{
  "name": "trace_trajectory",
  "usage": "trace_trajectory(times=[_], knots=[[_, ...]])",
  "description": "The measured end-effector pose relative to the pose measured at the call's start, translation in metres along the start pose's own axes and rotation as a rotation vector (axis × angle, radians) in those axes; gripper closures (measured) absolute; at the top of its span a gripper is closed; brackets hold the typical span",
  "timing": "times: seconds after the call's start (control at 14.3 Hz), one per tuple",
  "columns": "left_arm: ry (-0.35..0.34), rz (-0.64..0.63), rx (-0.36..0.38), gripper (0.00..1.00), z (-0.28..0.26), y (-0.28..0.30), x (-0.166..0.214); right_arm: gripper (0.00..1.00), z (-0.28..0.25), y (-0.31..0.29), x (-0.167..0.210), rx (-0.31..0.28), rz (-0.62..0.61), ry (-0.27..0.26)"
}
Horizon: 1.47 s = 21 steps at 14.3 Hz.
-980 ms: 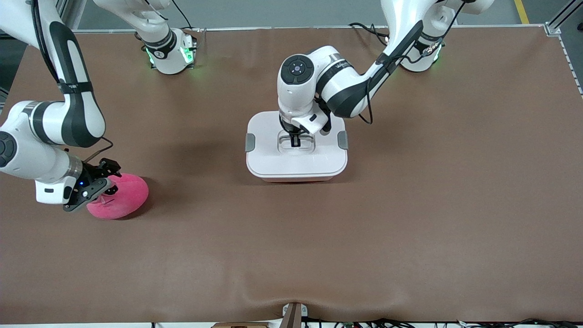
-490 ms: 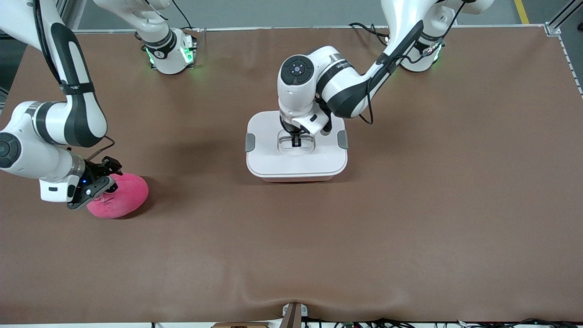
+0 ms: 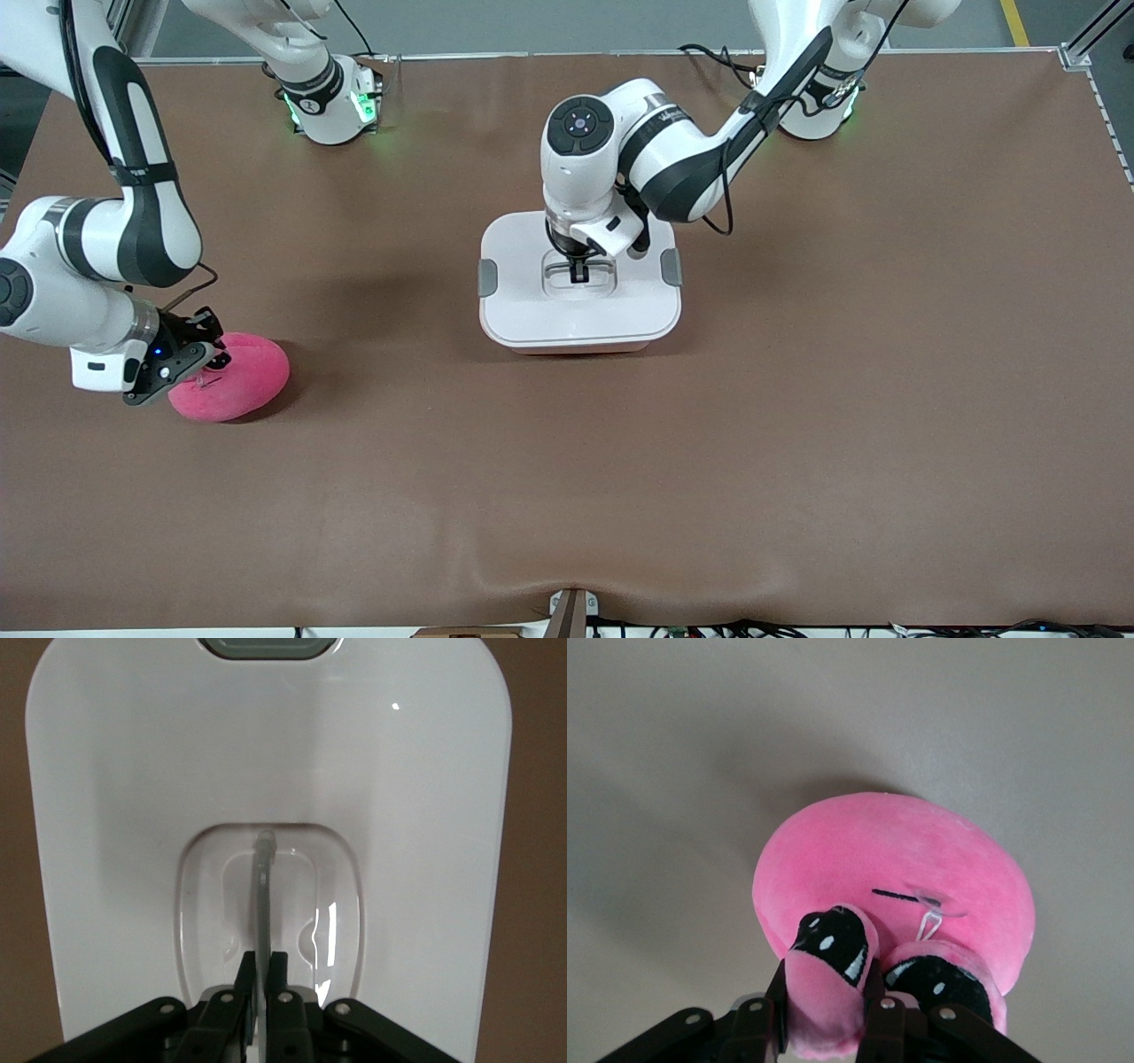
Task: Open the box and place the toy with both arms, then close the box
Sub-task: 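Lift the lid aside with the left gripper while the right lifts the plush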
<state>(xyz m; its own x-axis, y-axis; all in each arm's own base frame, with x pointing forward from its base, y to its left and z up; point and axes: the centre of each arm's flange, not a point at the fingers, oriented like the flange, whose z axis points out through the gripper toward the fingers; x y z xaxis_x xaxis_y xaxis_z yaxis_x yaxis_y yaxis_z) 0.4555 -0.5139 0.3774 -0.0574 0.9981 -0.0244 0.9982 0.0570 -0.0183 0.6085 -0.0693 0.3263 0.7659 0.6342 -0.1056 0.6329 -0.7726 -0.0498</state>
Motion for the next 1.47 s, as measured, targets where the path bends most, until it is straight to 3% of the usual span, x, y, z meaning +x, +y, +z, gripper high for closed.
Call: trace_trajectory(times=[0.21, 0.56, 0.77, 1.12, 1.47], knots=[[0.012, 0.009, -0.005, 0.93, -0.01, 0.001, 0.005, 0.87, 0.005, 0.002, -0.001, -0.001, 0.004, 0.001], [0.023, 0.021, -0.026, 0.93, -0.038, 0.024, 0.034, 0.87, -0.019, -0.003, 0.016, -0.057, -0.08, 0.052], [0.032, 0.039, -0.044, 0.93, -0.061, 0.038, 0.058, 0.89, -0.057, -0.02, 0.039, -0.15, -0.261, 0.052], [0.075, 0.114, -0.049, 0.93, -0.073, 0.061, 0.119, 0.89, -0.099, -0.093, 0.092, -0.325, -0.591, -0.027], [0.116, 0.162, -0.035, 0.93, -0.075, 0.086, 0.191, 0.89, -0.135, -0.135, 0.107, -0.406, -1.028, -0.084]])
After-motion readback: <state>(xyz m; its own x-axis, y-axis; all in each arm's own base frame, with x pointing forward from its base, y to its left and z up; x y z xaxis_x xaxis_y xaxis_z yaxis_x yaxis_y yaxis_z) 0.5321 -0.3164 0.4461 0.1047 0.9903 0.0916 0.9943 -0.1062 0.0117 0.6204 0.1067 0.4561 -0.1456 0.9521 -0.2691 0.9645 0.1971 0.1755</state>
